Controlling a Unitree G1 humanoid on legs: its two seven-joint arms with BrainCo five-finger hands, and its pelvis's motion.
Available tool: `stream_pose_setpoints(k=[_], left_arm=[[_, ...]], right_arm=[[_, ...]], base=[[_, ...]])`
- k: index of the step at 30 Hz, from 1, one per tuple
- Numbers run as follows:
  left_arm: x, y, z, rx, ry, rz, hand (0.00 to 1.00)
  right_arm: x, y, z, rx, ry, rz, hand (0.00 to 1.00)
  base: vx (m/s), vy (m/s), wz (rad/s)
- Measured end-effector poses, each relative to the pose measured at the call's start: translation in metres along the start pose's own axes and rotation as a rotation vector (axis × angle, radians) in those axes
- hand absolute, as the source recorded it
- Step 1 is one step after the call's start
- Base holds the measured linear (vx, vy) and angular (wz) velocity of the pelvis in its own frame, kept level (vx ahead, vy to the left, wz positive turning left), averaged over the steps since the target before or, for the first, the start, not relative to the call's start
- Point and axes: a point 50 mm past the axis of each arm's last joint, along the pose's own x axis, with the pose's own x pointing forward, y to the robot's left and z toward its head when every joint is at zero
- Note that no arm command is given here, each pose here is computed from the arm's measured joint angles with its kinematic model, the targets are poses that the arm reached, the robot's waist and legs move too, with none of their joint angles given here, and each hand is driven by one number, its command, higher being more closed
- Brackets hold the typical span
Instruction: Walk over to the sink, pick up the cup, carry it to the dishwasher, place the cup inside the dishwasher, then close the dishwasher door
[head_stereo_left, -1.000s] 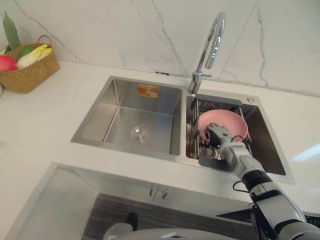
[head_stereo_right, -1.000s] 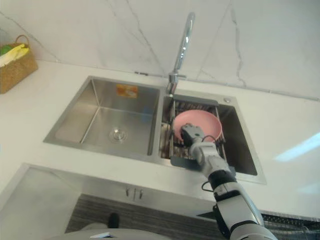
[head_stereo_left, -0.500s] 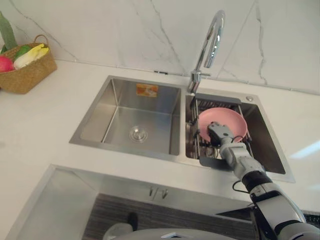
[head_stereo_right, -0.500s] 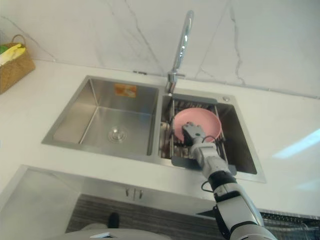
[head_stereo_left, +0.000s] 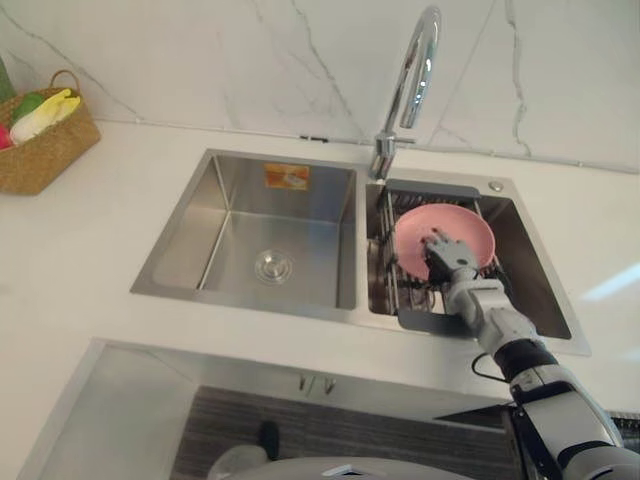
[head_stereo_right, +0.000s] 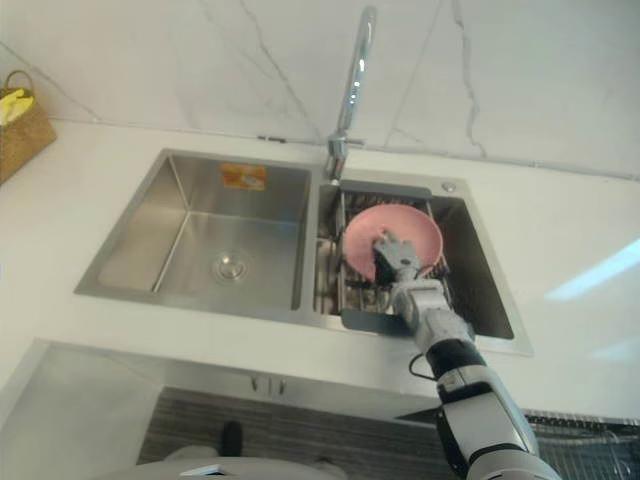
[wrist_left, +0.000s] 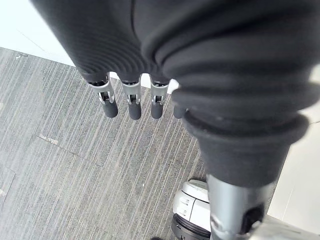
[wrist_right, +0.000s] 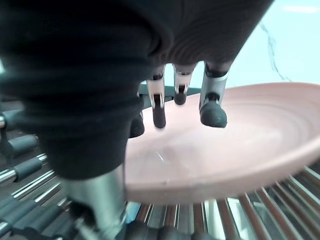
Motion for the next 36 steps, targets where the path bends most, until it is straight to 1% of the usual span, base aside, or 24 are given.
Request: stream_pose_setpoints(k=[11,14,18,30,31,36], left_arm=[[0.000,-0.001,0.002,0.006,-0.003,-0.001,0.00],[-0.001,-0.002,0.003,-0.013,-0.003,-0.008,0.00],[-0.001,-0.002,0.002,-0.021,0.001,-0.010,0.00],[-0.001,-0.002,0.002,-0.024,0.010,-0.010,0.00],[-0.001,-0.001,0.001,-0.024,0.011,-0.009,0.00],[-0.001,0.001,0.001,-0.026,0.013,-0.004,0.00]], right_arm=[[-0.007,0.005,-0.004,-0.008,0.036,0.005,0.00],[-0.011,0.006,-0.014,-0.002,0.064,0.005,0.00],[-0.015,0.004,-0.022,-0.021,0.065,0.005,0.00],[-0.019,-0.006,-0.023,-0.020,0.027,-0.020,0.00],[-0.019,-0.007,-0.022,-0.023,0.016,-0.012,1.00],[-0.022,-0.001,-0.018,-0.021,-0.017,0.050,1.00]], base=[[0.01,0.001,-0.03],[0.00,0.000,0.00],[0.00,0.000,0.00],[0.00,0.000,0.00],[0.00,0.000,0.00],[0.00,0.000,-0.04]])
